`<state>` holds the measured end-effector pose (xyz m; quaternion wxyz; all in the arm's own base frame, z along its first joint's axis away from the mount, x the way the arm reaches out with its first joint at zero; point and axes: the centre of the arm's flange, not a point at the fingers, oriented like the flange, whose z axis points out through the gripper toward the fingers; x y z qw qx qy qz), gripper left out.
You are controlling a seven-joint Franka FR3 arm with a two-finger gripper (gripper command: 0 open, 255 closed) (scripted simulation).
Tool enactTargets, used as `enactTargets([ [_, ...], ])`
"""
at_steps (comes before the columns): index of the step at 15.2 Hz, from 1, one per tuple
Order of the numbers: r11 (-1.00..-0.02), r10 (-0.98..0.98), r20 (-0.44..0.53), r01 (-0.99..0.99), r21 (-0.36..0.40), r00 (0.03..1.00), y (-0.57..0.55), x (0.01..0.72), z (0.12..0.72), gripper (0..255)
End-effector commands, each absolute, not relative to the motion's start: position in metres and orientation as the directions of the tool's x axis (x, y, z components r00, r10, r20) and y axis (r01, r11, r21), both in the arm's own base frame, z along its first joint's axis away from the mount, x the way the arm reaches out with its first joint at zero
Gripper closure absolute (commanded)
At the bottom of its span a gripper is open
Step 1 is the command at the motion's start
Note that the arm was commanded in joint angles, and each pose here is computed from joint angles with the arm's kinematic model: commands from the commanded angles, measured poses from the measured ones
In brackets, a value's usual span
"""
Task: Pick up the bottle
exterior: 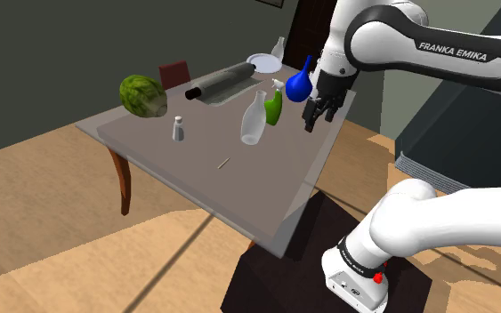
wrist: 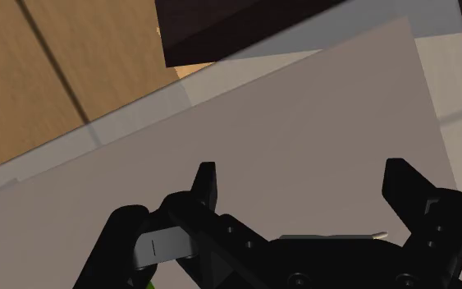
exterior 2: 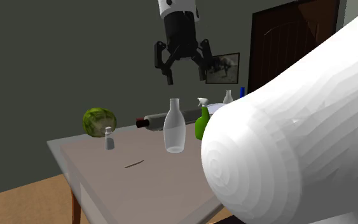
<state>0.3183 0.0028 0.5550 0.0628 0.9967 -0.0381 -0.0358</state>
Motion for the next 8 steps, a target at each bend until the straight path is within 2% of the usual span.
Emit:
enactTargets([
  [1, -0.989, -0.081, -0.066, -0.072, 0.128, 0.995, 0.003, 0.318, 0.555, 0],
  [8, -0.992, -0.085, -0.035, -0.081, 0.097, 0.996, -0.032, 0.398, 0.535, 0],
])
